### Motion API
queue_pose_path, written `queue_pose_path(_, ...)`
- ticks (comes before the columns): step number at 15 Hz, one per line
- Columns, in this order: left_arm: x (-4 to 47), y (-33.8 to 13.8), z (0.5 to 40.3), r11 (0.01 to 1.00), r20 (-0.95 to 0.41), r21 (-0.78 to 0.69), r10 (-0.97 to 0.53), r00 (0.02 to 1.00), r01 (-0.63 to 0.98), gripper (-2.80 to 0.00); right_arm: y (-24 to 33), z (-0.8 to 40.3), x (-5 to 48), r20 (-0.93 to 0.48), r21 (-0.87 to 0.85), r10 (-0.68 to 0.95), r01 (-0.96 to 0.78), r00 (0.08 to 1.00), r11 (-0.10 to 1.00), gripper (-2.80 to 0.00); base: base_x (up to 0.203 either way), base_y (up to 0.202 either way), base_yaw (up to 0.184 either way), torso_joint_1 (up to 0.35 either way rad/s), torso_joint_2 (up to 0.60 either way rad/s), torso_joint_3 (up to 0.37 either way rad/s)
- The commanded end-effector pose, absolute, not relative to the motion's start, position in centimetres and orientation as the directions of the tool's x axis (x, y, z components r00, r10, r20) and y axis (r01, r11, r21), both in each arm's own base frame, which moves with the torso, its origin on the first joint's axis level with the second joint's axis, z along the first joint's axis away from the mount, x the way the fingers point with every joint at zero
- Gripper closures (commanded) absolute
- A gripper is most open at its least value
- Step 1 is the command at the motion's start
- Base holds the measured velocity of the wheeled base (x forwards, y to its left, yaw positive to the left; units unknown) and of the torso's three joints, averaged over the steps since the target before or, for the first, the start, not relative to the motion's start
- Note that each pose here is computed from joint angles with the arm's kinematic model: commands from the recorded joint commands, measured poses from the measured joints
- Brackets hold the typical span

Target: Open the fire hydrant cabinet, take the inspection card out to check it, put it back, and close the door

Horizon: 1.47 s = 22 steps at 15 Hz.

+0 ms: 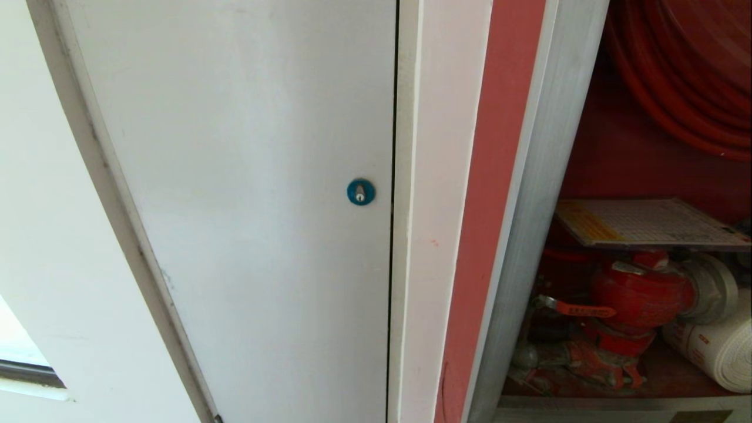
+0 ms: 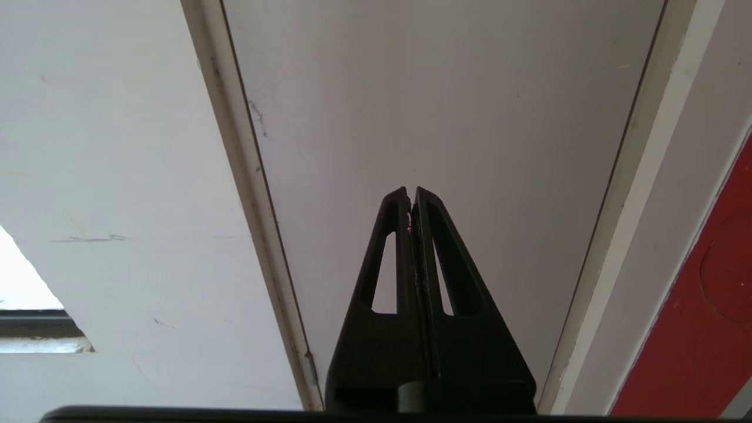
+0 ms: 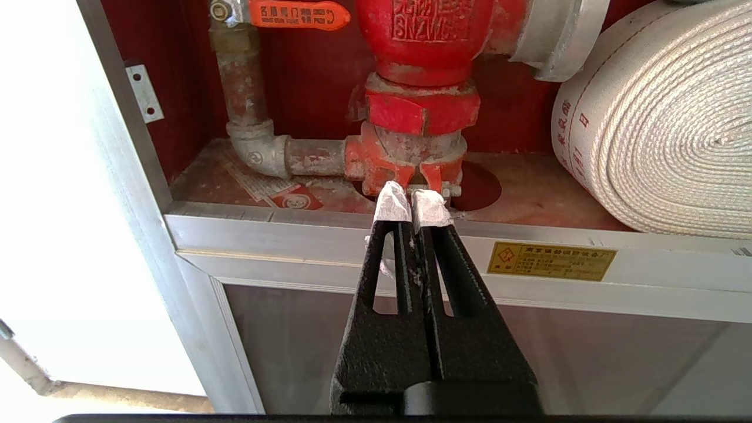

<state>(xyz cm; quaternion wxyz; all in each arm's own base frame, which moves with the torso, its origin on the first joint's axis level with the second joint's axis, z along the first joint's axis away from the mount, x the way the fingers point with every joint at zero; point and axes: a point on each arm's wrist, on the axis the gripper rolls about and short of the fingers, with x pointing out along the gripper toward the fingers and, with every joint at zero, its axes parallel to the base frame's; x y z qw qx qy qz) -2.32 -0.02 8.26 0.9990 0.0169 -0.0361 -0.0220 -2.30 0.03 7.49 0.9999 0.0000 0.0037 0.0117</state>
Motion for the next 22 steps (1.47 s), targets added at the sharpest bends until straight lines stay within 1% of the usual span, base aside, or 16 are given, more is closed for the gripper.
queue_pose_path(1, -2.09, -0.03, 7.52, 0.998, 0.044, 0.035, -0.045, 0.998, 0.043, 0.0, 0.03, 7.5, -2.29, -0.008, 0.0, 0.025, -0.025, 1.0, 1.0, 0.0, 0.0, 0.0, 0.0, 0.0, 0.0, 0.0)
queue_pose_path(22, -2.1, -0.03, 7.52, 0.999, 0.046, 0.033, -0.044, 0.998, 0.043, 0.0, 0.03, 7.5, -2.29, -0.008, 0.0, 0.023, -0.023, 1.0, 1.0, 0.0, 0.0, 0.0, 0.0, 0.0, 0.0, 0.0)
